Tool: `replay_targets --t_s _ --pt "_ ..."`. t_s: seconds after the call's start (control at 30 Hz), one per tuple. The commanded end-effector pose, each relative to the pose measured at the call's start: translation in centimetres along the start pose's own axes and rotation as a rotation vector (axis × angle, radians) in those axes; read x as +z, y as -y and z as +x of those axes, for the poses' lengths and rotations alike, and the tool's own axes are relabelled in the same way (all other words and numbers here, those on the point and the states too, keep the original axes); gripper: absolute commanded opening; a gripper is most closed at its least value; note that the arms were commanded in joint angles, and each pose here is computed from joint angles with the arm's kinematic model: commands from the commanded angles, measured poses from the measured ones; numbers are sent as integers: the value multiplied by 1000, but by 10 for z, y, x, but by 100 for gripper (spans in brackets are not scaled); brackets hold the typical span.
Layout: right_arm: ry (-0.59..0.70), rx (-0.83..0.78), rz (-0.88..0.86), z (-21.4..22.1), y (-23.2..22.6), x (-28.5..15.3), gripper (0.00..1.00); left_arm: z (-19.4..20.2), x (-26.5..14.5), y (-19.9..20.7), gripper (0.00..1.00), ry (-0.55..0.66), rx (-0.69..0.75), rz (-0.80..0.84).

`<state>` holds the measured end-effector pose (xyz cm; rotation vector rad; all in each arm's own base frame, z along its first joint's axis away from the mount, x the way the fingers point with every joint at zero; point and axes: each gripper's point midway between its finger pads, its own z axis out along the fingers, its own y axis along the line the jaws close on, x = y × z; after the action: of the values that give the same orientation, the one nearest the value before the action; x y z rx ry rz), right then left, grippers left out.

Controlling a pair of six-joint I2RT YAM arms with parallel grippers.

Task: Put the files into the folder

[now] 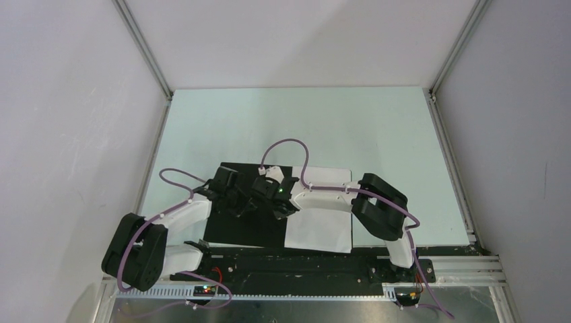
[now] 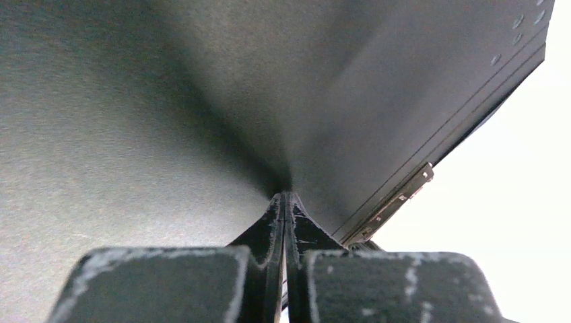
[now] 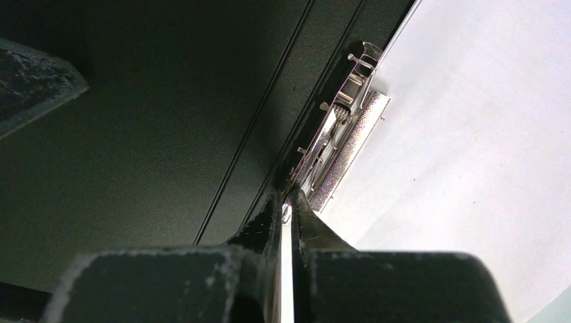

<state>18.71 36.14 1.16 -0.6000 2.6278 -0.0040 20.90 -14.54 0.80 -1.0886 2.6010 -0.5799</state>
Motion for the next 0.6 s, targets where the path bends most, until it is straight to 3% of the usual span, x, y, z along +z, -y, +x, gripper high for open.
replay_targets --t_s 0.0,0.27,0.57 --pt "-220 84 -125 65 -30 67 0 22 14 -53 0 -61 48 -155" --pt "-200 158 -41 36 18 75 0 50 23 -41 0 -157 99 -110" --pt "-206 199 -29 29 30 78 0 97 41 -20 0 -319 116 -49"
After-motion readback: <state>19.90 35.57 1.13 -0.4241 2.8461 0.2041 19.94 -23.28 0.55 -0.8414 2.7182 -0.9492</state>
